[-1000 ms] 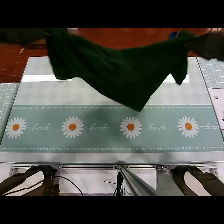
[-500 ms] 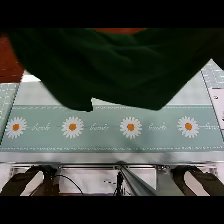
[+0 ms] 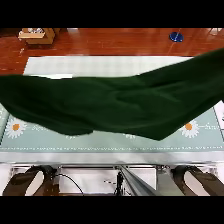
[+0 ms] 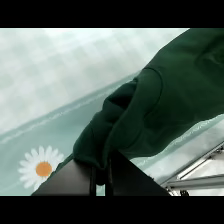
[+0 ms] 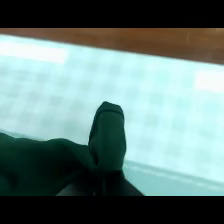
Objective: Fold the shirts.
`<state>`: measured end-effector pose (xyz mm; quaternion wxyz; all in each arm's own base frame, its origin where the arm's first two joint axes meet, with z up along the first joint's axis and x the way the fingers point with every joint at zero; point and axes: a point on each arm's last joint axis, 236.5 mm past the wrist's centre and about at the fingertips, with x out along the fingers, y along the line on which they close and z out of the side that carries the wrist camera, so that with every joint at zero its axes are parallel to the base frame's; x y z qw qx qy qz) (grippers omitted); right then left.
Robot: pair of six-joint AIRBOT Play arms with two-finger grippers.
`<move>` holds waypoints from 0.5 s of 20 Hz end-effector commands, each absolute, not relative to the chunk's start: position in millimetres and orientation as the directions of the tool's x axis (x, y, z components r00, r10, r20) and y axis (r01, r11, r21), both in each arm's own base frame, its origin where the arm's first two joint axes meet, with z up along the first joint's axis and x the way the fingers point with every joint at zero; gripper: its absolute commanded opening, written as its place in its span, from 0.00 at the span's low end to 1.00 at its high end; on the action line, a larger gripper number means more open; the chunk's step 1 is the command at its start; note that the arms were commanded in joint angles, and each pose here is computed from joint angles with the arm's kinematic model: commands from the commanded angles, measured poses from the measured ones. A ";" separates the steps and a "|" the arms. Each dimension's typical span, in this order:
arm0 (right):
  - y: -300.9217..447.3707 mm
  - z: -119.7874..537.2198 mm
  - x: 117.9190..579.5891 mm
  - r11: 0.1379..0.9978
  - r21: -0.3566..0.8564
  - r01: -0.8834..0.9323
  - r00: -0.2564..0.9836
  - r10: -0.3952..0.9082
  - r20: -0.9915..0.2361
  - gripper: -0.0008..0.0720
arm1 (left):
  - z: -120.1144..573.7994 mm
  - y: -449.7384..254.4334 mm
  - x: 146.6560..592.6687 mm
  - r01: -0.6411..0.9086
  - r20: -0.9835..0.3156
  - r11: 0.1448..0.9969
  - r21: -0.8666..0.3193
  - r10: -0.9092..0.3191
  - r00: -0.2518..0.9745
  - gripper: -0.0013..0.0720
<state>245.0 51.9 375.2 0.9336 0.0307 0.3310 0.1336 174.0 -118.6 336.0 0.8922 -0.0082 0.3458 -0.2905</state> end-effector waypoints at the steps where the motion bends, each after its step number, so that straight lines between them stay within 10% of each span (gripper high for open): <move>1: 38.2 335.7 259.2 0.970 0.156 -0.185 0.643 0.239 -0.728 0.05 | 298.3 -110.7 175.1 0.447 -0.695 0.848 -0.284 -0.503 0.514 0.06; 6: 48.0 190.5 330.1 0.959 0.156 -0.236 0.257 0.217 -0.942 0.05 | 176.7 -109.9 208.2 0.340 -0.778 0.821 -0.459 -0.556 0.291 0.06; 10: 76.4 98.5 426.1 0.945 0.101 -0.312 0.237 0.180 -0.955 0.05 | 93.0 -105.4 261.2 0.303 -0.776 0.825 -0.476 -0.557 0.297 0.06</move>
